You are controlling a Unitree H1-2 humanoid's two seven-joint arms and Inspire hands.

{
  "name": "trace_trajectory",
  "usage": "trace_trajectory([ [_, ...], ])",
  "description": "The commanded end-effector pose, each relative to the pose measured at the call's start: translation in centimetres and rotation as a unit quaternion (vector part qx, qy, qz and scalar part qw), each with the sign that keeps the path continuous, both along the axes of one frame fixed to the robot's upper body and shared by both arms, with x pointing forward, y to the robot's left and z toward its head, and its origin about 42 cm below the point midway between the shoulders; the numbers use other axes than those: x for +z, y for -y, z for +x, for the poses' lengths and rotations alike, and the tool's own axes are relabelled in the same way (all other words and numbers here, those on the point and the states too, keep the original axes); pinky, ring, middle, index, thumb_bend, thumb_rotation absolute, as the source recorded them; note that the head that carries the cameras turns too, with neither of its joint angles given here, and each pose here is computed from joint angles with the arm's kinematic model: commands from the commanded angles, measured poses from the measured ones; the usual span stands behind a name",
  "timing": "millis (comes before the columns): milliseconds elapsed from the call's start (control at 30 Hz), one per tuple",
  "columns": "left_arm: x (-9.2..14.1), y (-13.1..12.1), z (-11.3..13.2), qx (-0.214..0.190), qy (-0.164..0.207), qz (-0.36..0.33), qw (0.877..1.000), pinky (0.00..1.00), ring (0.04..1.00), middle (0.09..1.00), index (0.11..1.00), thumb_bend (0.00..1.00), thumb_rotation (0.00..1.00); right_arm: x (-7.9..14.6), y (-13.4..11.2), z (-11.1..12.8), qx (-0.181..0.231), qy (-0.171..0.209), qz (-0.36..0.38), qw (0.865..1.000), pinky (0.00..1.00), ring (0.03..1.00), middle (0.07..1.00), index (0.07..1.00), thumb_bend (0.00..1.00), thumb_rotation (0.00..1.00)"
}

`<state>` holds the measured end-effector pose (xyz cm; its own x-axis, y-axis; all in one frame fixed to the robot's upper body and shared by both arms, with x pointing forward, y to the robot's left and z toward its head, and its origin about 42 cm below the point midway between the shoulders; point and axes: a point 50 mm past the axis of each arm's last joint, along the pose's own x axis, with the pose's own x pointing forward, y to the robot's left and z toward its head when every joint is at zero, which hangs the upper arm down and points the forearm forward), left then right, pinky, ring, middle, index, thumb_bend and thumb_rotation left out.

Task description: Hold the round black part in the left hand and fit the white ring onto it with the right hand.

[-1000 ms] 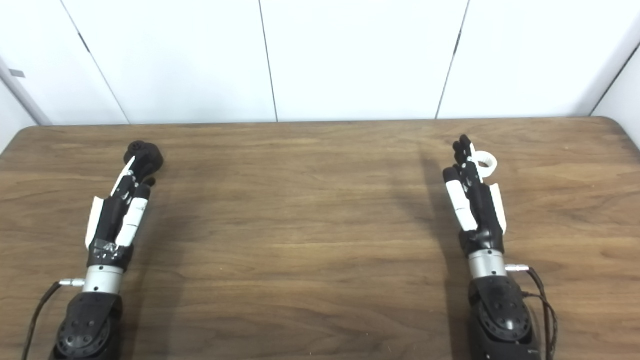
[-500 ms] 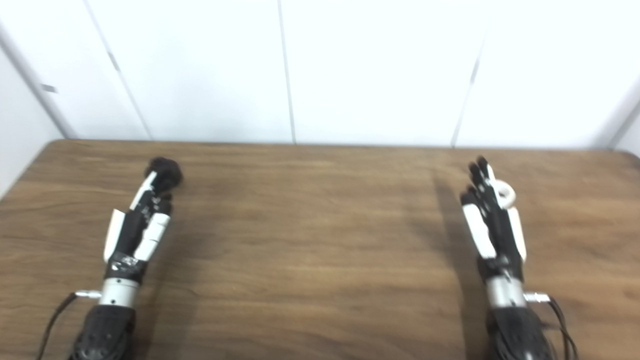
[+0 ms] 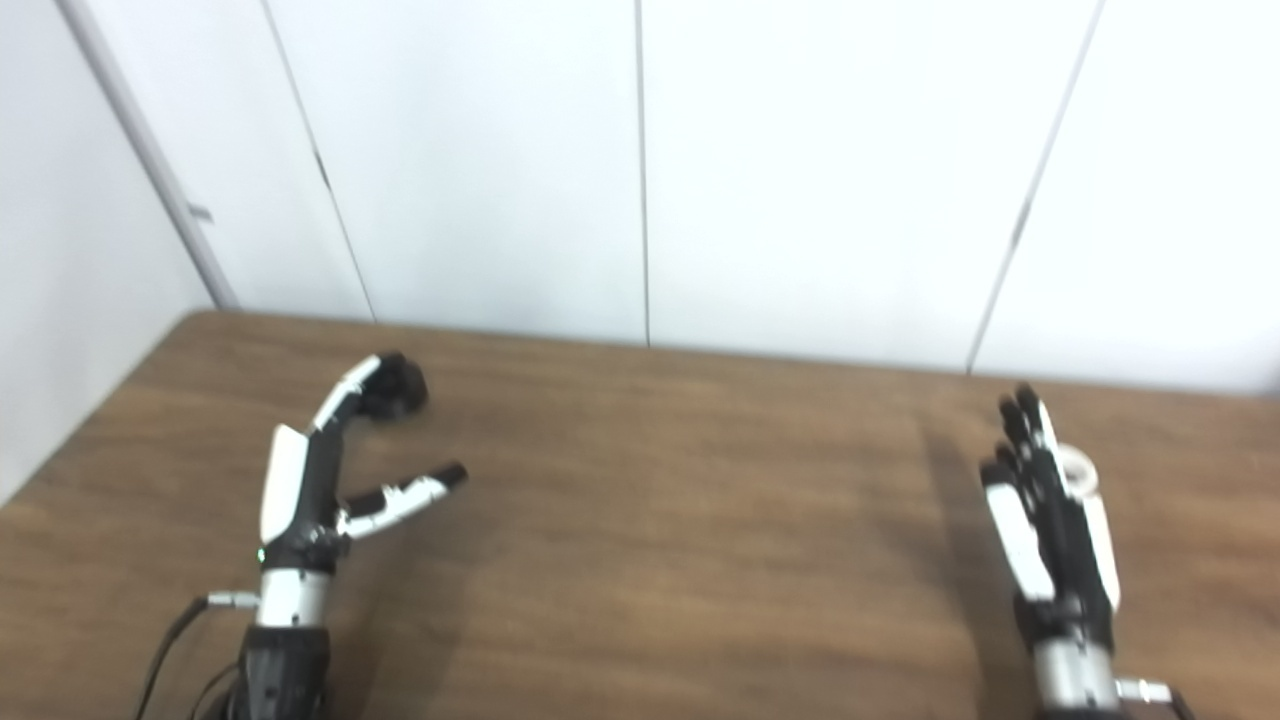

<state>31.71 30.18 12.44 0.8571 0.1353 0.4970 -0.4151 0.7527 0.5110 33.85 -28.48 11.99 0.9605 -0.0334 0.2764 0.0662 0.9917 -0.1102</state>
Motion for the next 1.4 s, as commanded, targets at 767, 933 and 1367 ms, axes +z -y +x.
trace_trajectory([
  [767,0.9,-8.6,4.5,0.103,-0.05,0.242,0.963,0.98,0.949,0.921,0.914,0.97,0.44,-5.1,0.7,-2.7,-0.008,-0.064,-0.004,0.998,0.92,0.976,0.958,0.963,0.5,0.83],
  [933,2.3,-10.1,5.8,0.121,-0.06,0.232,0.963,0.99,0.96,0.932,0.938,0.98,0.46,-5.1,0.9,-2.6,-0.004,-0.064,-0.001,0.998,0.94,0.98,0.965,0.972,0.48,0.82],
  [1367,4.4,-11.2,7.2,0.114,-0.155,0.199,0.961,1.0,1.0,0.999,0.997,1.0,0.48,-5.1,0.9,-2.9,-0.003,-0.069,-0.007,0.998,0.94,0.986,0.965,0.968,0.47,0.82],
])
